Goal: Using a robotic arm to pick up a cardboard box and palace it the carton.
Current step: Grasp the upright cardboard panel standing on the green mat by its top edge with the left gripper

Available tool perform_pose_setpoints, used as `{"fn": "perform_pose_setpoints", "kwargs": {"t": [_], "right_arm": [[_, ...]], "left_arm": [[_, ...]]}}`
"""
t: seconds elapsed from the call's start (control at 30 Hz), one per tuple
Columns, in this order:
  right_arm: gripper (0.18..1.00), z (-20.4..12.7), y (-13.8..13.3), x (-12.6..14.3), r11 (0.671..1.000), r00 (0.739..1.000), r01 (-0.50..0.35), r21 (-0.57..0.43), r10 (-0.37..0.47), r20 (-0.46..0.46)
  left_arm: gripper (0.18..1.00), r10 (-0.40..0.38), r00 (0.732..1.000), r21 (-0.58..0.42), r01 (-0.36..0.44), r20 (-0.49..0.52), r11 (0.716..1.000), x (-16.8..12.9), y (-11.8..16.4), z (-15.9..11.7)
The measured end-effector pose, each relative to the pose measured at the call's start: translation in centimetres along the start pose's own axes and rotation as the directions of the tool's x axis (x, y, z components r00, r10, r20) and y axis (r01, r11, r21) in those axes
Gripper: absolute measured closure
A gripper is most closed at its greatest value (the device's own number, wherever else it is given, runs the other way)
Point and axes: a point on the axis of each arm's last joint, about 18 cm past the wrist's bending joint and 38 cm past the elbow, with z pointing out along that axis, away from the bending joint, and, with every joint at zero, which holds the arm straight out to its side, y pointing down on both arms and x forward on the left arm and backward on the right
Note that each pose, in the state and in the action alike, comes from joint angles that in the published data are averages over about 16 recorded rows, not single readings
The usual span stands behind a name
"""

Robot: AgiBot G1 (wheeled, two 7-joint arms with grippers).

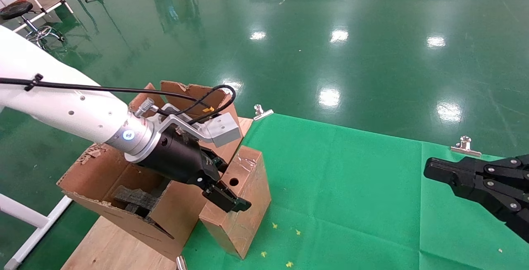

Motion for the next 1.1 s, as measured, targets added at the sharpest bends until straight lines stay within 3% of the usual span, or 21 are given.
{"fn": "perform_pose_setpoints", "kwargs": {"t": [0.23, 0.63, 0.87, 1.1], "right_arm": [[0.969, 0.00, 0.00, 0.00, 1.000, 1.000, 0.000, 0.000, 0.000, 0.000], [0.847, 0.00, 0.00, 0.00, 1.000, 1.000, 0.000, 0.000, 0.000, 0.000], [0.705, 0.00, 0.00, 0.00, 1.000, 1.000, 0.000, 0.000, 0.000, 0.000], [0.538, 0.00, 0.00, 0.00, 1.000, 1.000, 0.000, 0.000, 0.000, 0.000]], "left_arm": [[0.189, 0.001, 1.000, 0.001, -0.001, -0.001, 1.000, 0.01, -0.02, -0.04], [0.263, -0.004, 1.000, 0.001, 0.004, 0.000, 1.000, -0.01, -0.04, -0.02], [0.364, -0.005, 1.000, 0.001, 0.005, 0.001, 1.000, -0.03, -0.05, -0.01], [0.515, 0.002, 1.000, 0.006, -0.002, 0.003, 1.000, -0.10, -0.18, -0.24]]}}
